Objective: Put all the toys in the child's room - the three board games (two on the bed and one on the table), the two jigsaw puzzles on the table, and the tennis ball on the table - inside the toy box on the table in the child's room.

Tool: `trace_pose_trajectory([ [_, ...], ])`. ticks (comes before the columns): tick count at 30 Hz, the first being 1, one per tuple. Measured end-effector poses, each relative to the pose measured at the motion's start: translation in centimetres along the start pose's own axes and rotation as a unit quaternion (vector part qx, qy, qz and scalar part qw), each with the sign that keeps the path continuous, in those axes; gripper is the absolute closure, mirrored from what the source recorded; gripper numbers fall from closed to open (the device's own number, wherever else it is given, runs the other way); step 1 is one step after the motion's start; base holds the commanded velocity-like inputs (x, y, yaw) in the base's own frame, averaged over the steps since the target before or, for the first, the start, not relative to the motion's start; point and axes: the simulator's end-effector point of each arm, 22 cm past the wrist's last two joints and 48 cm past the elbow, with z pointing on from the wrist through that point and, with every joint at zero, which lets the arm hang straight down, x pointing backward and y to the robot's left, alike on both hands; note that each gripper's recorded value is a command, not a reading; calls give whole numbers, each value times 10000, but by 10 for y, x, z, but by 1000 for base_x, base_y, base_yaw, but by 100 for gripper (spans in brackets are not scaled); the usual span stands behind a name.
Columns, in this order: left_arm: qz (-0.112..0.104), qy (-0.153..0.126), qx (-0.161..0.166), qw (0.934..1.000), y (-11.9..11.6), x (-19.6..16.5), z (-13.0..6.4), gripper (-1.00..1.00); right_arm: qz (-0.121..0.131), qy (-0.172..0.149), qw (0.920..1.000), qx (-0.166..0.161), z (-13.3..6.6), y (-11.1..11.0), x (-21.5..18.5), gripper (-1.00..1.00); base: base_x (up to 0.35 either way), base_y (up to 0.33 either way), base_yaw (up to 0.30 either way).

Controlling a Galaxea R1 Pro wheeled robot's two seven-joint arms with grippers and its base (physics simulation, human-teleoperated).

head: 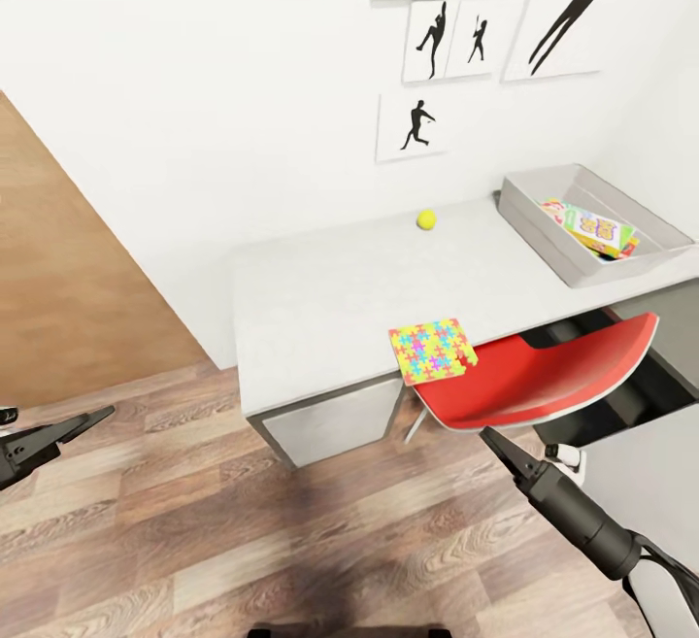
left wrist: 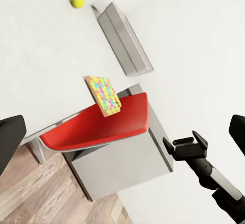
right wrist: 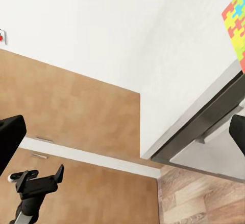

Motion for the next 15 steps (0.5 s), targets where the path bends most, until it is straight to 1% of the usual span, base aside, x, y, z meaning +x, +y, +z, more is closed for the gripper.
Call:
trace_pose_trajectory([
  [15, 101, -51, 63, 9999, -10, -6, -1, -100, -77, -38, 9999, -78, -1, 10, -5, -100, 0, 0, 0],
])
